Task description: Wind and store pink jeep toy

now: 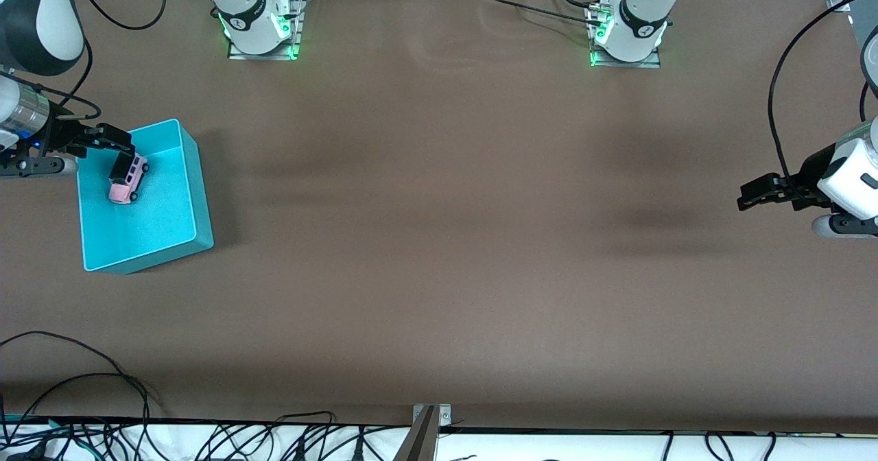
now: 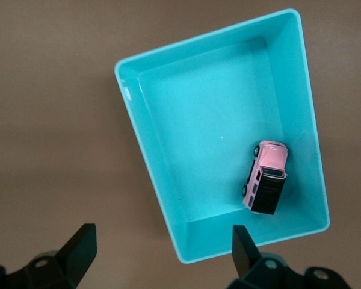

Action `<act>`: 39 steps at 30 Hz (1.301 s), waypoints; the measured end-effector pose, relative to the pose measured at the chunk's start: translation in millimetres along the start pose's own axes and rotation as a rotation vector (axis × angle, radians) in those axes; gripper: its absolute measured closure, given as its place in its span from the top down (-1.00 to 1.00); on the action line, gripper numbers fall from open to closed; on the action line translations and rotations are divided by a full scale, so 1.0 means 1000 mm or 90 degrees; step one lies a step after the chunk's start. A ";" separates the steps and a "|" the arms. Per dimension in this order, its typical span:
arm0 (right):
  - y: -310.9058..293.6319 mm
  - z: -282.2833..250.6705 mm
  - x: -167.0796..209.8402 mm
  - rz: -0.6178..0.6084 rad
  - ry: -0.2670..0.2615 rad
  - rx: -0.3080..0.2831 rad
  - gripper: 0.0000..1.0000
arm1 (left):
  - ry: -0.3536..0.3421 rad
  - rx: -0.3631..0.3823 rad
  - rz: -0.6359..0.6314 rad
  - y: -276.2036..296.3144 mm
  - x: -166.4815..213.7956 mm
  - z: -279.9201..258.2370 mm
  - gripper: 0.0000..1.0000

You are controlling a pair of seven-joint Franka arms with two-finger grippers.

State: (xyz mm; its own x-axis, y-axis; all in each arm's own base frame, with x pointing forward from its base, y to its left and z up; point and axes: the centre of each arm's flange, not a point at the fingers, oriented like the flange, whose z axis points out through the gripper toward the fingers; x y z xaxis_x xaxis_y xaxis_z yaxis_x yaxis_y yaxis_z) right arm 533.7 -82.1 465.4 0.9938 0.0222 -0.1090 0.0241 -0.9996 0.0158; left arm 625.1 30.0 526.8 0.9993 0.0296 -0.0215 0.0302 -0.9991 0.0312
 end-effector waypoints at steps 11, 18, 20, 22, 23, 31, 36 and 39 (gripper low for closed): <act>-0.051 -0.067 0.005 -0.004 -0.027 -0.006 1.00 | 0.000 0.000 0.000 0.000 0.000 0.000 1.00; -0.064 -0.110 0.002 -0.006 -0.036 -0.006 1.00 | 0.000 0.000 0.000 0.000 0.000 0.000 1.00; -0.068 -0.119 0.001 0.005 -0.038 -0.005 1.00 | 0.000 0.000 0.000 0.000 0.000 0.000 1.00; -0.072 -0.128 0.002 0.013 -0.033 -0.005 1.00 | 0.000 0.000 0.000 0.000 0.000 0.000 1.00; -0.074 -0.131 0.002 0.015 -0.030 -0.005 1.00 | 0.000 0.000 0.000 0.000 0.000 0.000 1.00; -0.090 -0.146 0.001 0.013 -0.037 -0.006 1.00 | 0.000 0.000 0.000 0.000 0.000 0.000 1.00; -0.085 -0.169 -0.006 0.018 -0.032 -0.005 1.00 | 0.000 0.000 0.000 0.000 0.000 0.000 1.00; -0.082 -0.178 -0.008 0.020 -0.026 -0.005 1.00 | -0.001 0.000 0.000 0.000 0.000 0.000 1.00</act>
State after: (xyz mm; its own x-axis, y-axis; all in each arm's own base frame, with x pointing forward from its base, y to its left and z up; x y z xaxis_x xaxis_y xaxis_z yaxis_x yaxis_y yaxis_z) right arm 543.3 2.6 641.5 0.9888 -0.0097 -0.1486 -0.0058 -0.9996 0.0269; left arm 625.0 30.0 526.4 0.9993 0.0299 -0.0224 0.0306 -0.9990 0.0312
